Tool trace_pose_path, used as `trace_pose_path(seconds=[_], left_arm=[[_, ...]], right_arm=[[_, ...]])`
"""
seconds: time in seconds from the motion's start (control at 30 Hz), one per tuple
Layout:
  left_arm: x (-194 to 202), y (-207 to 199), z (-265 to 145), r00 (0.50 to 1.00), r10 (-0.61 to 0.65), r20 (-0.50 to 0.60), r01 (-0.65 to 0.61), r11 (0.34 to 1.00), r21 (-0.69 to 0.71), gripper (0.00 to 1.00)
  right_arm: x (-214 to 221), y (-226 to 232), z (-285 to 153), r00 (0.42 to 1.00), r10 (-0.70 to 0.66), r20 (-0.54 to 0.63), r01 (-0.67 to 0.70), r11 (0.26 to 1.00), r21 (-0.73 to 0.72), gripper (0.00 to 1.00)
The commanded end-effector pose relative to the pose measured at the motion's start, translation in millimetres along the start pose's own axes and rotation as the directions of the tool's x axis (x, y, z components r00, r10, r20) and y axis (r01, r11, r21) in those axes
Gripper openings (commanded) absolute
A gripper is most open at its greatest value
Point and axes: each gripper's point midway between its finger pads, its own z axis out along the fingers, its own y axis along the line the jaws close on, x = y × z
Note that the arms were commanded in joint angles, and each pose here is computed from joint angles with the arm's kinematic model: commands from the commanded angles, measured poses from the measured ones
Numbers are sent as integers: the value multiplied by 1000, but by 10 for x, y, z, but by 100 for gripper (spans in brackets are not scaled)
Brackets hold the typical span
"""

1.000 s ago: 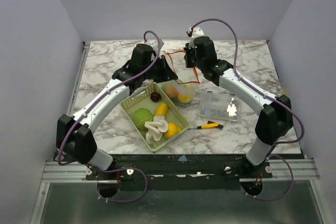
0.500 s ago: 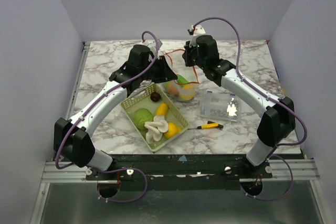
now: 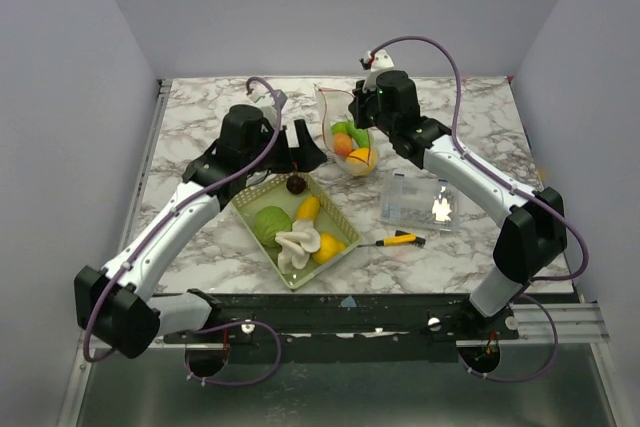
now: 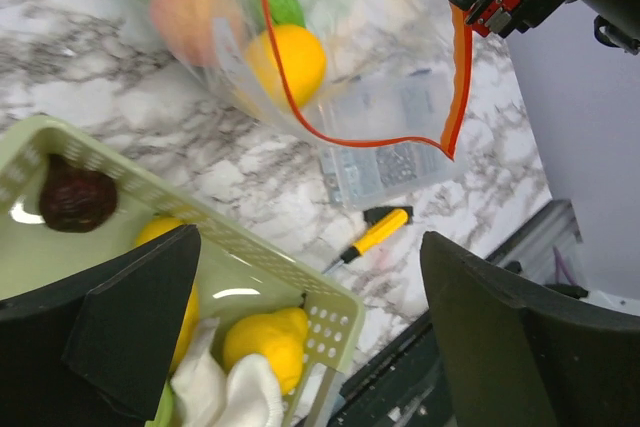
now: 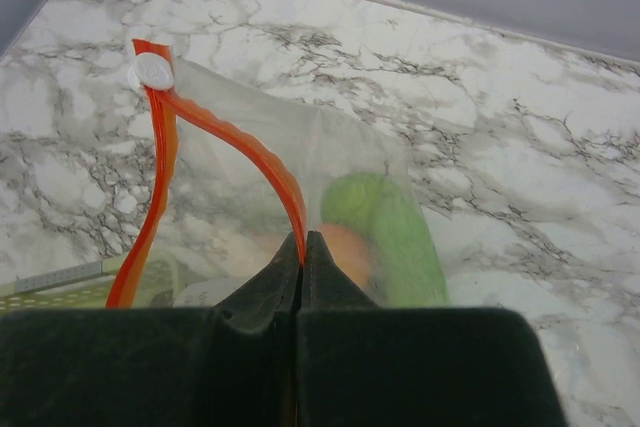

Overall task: Place the food in the zip-top bag and seal the zipper
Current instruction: Adjust the zipper food storage bag at the center of the board, then pick up the fake fruit from the bin.

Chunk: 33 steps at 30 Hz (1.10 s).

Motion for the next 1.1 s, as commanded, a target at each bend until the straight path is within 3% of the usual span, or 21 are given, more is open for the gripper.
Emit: trace_pose_path(seconds=[0.0, 0.23, 0.43, 0.53, 0.67, 0.77, 0.87, 1.07], left_arm=[[-1, 314, -397, 994, 63, 93, -47, 986, -162, 99], [519, 828, -498, 997, -39, 65, 58, 943, -326, 99], [698, 994, -300, 986, -115, 125, 149, 937, -315, 99], [708, 1041, -130, 994, -90, 61, 106, 931, -349, 97], [660, 1077, 94, 997, 1, 82, 30, 924, -381, 89], [708, 1091, 258, 998, -2, 56, 24, 922, -386, 86], [843, 991, 431, 1000, 2, -30, -12, 944, -331, 75], [1136, 781, 545, 987, 76, -145, -112, 958, -263, 74]], right_arm=[[-196, 56, -26, 998, -8, 66, 10, 1000, -26, 1], [32, -1, 84, 1000, -7, 8, 7, 1000, -24, 1], [-310, 239, -228, 990, 23, 136, 1, 985, -170, 1], [-246, 179, -235, 992, 18, 127, 1, 989, -146, 1], [-167, 122, -228, 994, 23, 111, -8, 991, -137, 1], [-165, 91, -256, 994, 22, 111, -7, 991, -131, 1], [-199, 62, -300, 992, 23, 121, -8, 992, -126, 1], [-173, 54, -285, 993, 28, 115, -12, 991, -130, 1]])
